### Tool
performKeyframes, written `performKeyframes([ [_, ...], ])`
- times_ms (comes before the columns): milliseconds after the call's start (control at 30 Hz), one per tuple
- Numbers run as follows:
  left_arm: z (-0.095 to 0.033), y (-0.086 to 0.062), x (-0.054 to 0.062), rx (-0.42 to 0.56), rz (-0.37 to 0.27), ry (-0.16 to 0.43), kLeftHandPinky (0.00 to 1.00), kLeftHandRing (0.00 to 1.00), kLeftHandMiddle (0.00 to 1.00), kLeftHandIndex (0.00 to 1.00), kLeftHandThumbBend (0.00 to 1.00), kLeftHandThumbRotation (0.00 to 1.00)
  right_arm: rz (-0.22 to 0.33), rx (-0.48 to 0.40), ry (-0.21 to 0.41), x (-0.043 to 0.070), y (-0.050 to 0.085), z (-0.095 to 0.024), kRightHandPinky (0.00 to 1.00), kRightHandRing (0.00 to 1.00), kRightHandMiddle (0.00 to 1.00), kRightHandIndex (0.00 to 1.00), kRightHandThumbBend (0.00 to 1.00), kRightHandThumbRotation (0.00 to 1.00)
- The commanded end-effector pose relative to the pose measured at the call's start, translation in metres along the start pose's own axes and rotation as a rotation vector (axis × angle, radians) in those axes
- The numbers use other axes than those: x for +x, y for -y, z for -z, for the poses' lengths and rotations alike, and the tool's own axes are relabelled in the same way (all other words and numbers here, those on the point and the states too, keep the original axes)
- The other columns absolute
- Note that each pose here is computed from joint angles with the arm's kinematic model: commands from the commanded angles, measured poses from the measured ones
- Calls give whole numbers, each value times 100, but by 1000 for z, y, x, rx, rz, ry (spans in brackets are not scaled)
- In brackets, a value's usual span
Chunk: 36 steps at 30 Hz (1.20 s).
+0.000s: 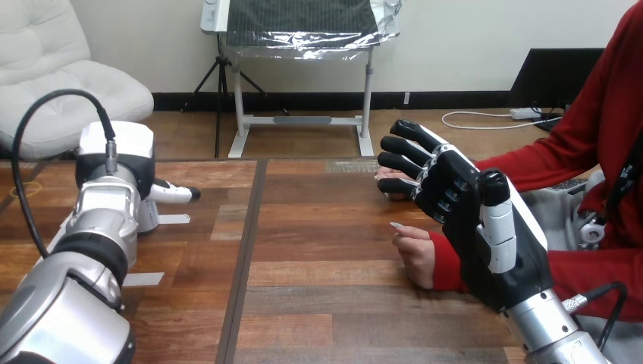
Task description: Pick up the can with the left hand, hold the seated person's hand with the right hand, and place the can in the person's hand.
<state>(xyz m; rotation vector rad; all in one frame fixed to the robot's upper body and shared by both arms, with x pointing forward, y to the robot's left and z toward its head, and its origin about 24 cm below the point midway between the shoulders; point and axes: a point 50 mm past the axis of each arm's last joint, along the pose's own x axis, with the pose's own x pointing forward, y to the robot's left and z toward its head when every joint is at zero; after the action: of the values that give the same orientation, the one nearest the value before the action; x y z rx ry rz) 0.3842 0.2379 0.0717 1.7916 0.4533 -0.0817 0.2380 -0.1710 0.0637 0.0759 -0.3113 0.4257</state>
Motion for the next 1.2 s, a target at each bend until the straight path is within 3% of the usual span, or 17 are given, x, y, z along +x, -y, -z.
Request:
performKeyframes([
  [0, -1, -3, 0, -9, -12, -4, 91, 93, 94, 92, 77, 85, -14, -22, 87, 12, 1, -17, 78, 87, 87, 88, 87, 100],
  [1167, 1, 9, -1, 2, 74, -28, 93, 94, 95, 93, 75, 90, -9, -22, 93, 12, 3, -18, 78, 86, 85, 86, 89, 100],
])
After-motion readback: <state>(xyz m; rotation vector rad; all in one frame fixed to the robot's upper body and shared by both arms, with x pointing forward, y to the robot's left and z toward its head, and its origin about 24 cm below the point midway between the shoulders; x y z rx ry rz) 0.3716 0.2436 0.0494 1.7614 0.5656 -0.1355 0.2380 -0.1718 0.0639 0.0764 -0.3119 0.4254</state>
